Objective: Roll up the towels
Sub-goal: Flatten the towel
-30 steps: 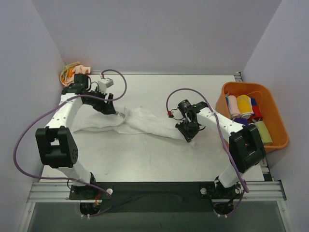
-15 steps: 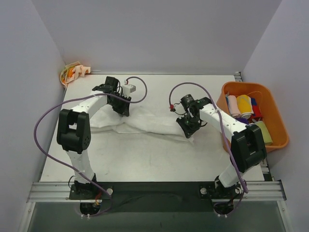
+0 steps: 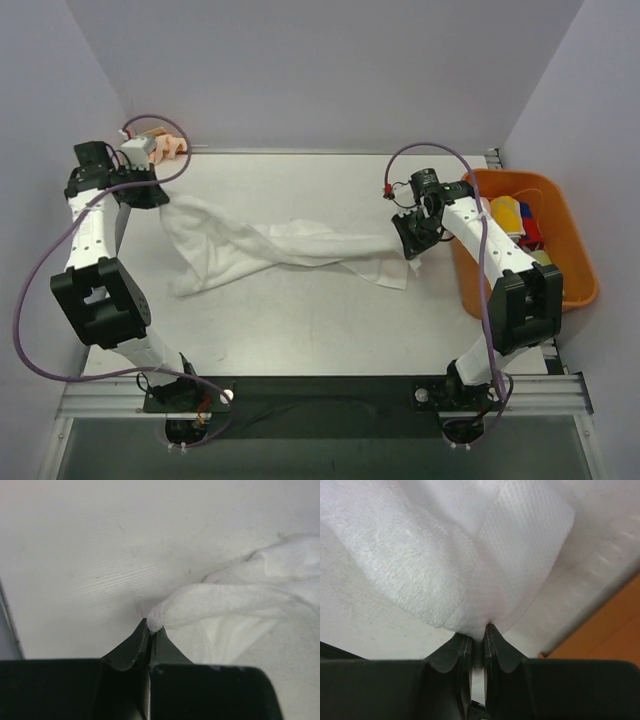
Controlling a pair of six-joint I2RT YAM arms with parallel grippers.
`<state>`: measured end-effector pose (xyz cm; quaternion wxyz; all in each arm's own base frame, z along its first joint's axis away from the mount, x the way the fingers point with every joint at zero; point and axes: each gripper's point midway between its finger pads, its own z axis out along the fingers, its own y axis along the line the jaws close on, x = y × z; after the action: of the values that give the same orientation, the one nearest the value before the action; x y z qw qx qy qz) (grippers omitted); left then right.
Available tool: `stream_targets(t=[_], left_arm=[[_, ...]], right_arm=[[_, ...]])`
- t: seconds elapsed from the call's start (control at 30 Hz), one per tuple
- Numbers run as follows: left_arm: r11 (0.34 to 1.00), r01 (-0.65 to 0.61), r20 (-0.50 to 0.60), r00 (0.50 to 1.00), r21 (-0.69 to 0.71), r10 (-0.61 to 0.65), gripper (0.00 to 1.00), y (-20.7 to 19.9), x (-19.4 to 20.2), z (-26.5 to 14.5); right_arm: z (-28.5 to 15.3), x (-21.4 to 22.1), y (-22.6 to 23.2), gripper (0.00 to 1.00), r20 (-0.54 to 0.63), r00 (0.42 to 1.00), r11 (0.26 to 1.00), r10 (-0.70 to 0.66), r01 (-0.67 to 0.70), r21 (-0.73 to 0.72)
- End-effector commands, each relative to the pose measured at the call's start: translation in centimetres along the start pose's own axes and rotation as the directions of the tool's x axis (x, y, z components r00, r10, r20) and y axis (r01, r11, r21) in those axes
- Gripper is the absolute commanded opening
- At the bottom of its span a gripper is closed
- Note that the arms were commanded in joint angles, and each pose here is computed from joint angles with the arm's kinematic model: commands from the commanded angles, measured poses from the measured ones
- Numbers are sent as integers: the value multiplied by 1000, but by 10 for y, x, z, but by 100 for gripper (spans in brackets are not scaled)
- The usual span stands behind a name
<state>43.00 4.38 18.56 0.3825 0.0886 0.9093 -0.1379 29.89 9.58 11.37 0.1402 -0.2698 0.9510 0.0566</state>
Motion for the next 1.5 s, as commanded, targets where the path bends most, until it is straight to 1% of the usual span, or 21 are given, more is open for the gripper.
stream_targets(t=[0.0,0.03,0.13,0.27,0.53,0.63,0.7,0.73,0.77,0.83,0.87,0.93,1.0,1.1,1.13,1.2,1.23,1.3,1.33,1.37,1.47], left_arm=[[996,-49,84,996,68,43,0,7,-16,-35],[998,-29,89,996,53,24,0,22,-12,-40],[999,-15,75,997,30,13,0,39,-3,-42],[1000,-3,36,999,3,3,0,50,10,-35],[995,71,26,997,-76,-69,0,87,11,-25],[993,77,21,997,-91,-76,0,98,9,-19],[992,91,9,996,-93,-90,0,103,12,-13],[991,87,10,996,-100,-86,0,106,10,-13],[991,87,5,996,-101,-87,0,106,10,-12],[992,82,12,997,-98,-81,0,107,9,-15],[992,81,19,997,-96,-80,0,106,8,-17],[995,68,47,997,-78,-65,0,104,2,-27],[996,66,88,994,-58,-60,0,102,-7,-40],[994,110,194,975,10,-110,0,105,-25,-69],[991,123,226,965,59,-133,0,101,-32,-74],[990,124,255,957,61,-135,0,106,-41,-83],[993,110,260,958,52,-120,0,106,-43,-85],[994,104,255,961,33,-109,0,111,-45,-84],[993,112,252,961,26,-114,0,114,-45,-82],[992,124,247,961,17,-125,0,118,-45,-81],[989,151,223,963,9,-149,0,124,-41,-71]], right_arm=[[-21,3,-6,0,-4,1000,1000,-2,2,8],[-20,2,-7,0,-5,1000,1000,0,0,9],[-12,2,-7,0,-28,1000,1000,-4,3,-6],[0,-12,-5,0,-42,999,999,19,-21,-40],[18,-85,-24,0,13,998,997,57,-57,-44],[24,-94,-24,0,4,998,995,66,-65,-69],[29,-92,-18,0,-21,998,991,51,-53,-119],[34,-77,-12,0,-94,994,984,50,-65,-164],[33,-73,-2,0,-115,992,972,48,-73,-225],[21,-53,8,0,-159,987,958,19,-63,-278],[23,-31,15,0,-210,978,951,8,-73,-302],[3,-15,17,0,-186,982,957,-45,-11,-289],[-7,6,15,0,-198,977,959,-79,20,-284],[-45,11,9,0,-123,990,958,-65,27,-286],[-59,15,14,0,-112,991,945,-67,27,-325],[-72,15,16,0,-104,993,928,-62,19,-371],[-78,17,26,0,-129,988,894,-88,21,-448],[-79,26,41,0,-212,972,841,-102,-30,-540],[-65,29,45,0,-277,955,802,-107,-81,-591],[-57,29,49,0,-296,948,777,-117,-98,-622],[-18,25,52,0,-384,917,731,-109,-188,-656]])
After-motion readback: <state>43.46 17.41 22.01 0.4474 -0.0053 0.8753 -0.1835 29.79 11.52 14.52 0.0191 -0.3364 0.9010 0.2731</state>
